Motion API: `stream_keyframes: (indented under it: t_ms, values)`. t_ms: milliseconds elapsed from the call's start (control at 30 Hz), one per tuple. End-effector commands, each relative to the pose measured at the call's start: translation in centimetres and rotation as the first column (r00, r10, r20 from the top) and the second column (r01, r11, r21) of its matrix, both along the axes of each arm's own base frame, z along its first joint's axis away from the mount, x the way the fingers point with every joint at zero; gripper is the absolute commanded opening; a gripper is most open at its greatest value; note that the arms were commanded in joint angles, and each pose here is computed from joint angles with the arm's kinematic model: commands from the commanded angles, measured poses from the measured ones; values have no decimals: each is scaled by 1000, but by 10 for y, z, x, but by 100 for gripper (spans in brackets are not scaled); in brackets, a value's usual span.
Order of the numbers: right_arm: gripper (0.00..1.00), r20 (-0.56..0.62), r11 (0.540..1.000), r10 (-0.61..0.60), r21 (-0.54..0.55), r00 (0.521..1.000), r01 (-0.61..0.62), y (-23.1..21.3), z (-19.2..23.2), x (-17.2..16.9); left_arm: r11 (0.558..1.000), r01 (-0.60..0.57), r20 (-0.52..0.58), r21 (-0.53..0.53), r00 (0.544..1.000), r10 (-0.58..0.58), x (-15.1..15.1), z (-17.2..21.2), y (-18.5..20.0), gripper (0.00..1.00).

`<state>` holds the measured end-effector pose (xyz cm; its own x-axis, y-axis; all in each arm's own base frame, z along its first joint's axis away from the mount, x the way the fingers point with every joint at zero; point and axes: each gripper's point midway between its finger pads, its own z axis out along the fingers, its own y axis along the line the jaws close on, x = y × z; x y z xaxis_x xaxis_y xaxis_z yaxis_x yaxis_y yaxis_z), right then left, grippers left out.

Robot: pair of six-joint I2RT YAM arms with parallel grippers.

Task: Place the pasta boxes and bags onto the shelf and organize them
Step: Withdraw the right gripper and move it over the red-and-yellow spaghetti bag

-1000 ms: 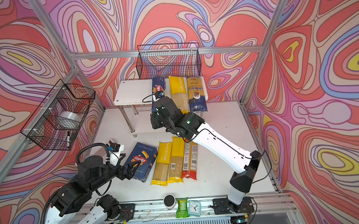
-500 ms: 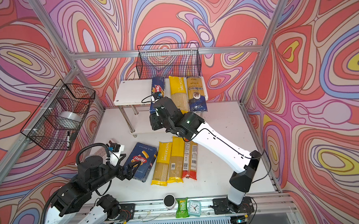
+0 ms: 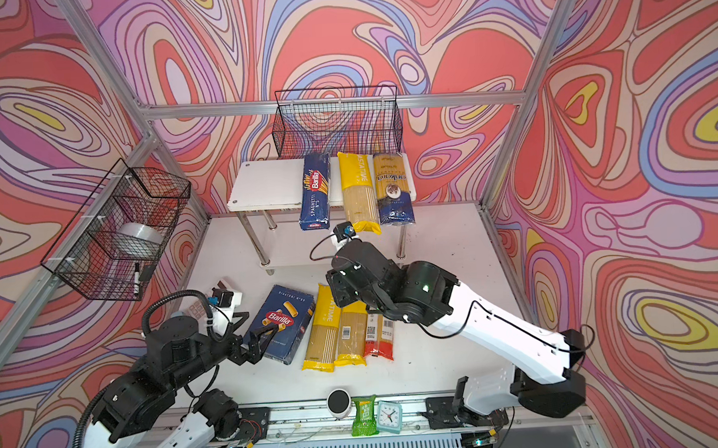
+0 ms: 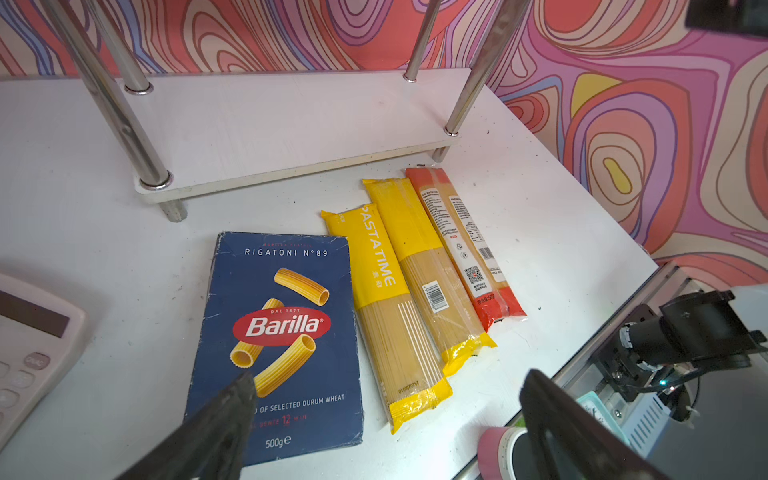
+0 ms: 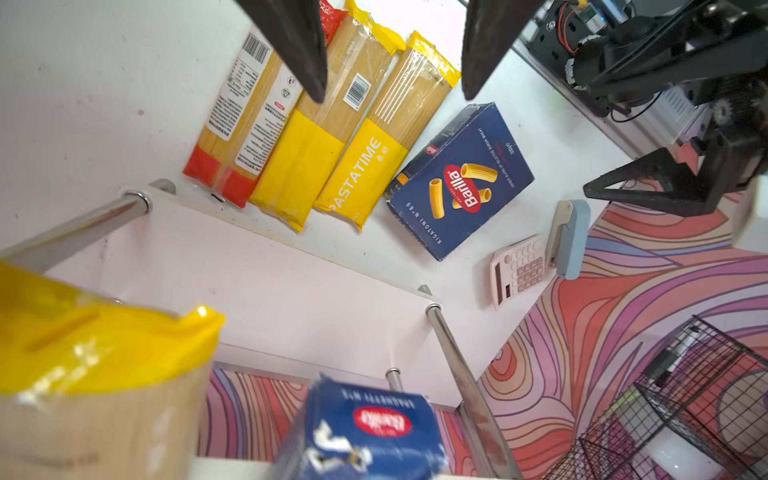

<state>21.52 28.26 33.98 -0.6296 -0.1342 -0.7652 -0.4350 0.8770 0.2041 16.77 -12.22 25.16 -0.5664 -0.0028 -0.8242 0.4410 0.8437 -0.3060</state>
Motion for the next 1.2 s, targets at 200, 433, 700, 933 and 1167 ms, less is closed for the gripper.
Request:
stream_keyframes:
  t_ms: [200,433,700,933,1167]
  values:
    - [64,-123,970,-243,-33,962,241,-66,-96,-19,990,-123,-2,-69,992,123,9,-19,11,100]
    - [82,-164,943,-331,-31,929,331,-88,-159,-26,983,-160,-10,-86,987,159,13,-30,14,100]
    - [98,-155,932,-360,-32,920,360,-97,-195,-26,966,-258,-40,13,965,258,31,-108,25,100]
    - [98,-262,941,-330,-12,907,339,-92,-227,-11,938,-346,103,16,934,342,41,-101,45,100]
    - [98,-291,942,-334,-60,896,332,-91,-239,4,933,-355,160,66,926,341,57,-91,43,100]
